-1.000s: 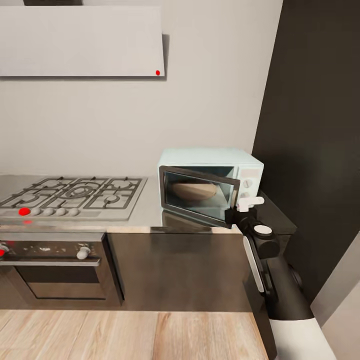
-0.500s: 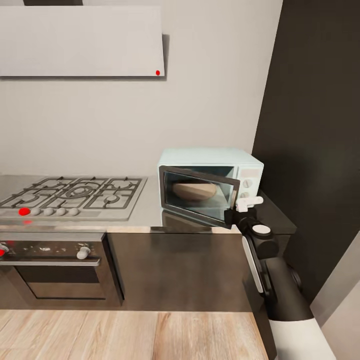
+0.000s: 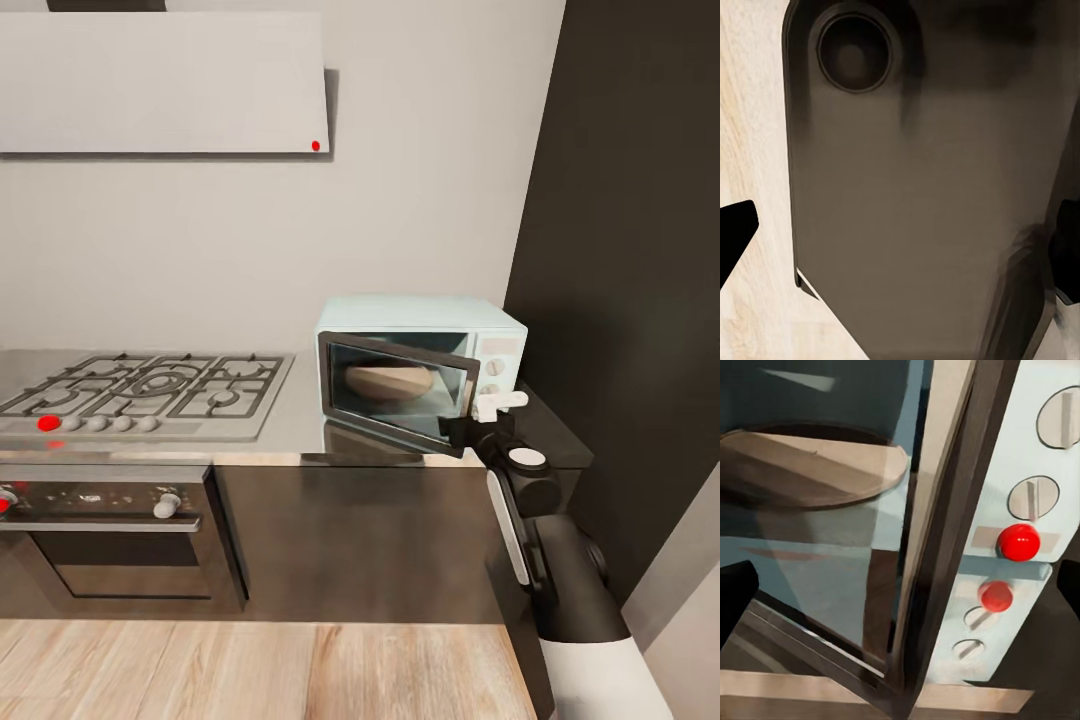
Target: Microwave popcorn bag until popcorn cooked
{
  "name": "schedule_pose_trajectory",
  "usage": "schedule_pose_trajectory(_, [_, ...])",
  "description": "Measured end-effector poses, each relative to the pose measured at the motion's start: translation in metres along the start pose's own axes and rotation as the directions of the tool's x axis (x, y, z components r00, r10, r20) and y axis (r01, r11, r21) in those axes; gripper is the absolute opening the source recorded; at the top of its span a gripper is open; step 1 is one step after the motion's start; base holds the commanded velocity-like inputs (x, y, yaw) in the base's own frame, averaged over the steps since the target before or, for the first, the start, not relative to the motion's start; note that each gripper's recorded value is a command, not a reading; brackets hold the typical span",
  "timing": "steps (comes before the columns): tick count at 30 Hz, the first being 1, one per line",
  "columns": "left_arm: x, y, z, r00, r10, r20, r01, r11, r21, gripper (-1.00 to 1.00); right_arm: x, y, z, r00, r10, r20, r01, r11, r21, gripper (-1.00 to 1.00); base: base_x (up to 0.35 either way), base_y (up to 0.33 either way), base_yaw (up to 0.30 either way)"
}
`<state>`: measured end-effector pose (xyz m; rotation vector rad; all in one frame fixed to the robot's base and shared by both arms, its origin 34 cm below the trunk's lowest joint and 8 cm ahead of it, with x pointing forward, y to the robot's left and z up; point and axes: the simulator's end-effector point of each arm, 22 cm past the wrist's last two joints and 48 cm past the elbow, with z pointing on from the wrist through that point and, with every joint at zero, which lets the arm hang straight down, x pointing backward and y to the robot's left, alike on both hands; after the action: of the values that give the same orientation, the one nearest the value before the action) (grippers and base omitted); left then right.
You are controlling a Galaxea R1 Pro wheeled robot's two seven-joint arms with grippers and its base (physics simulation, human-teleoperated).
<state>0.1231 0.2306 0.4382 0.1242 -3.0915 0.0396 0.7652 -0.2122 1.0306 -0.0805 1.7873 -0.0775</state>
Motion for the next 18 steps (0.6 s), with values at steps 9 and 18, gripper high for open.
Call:
schedule_pose_trajectory(9, [0.0,0.0,0.0,1.0,0.0,0.0,0.0,1.0,0.0,1.0,-0.001,0.016,0.0,1.0,-0.009,0.003,0.009,0.993,-0.116,1.0,0.0,0.0,0.0])
schedule_pose_trajectory(18, [0.0,0.0,0.0,1.0,0.0,0.0,0.0,1.0,0.0,1.0,0.022,-0.062,-0.006,0.996,-0.066,-0.068,0.051,0.979,-0.198,1.0,0.0,0.0,0.0])
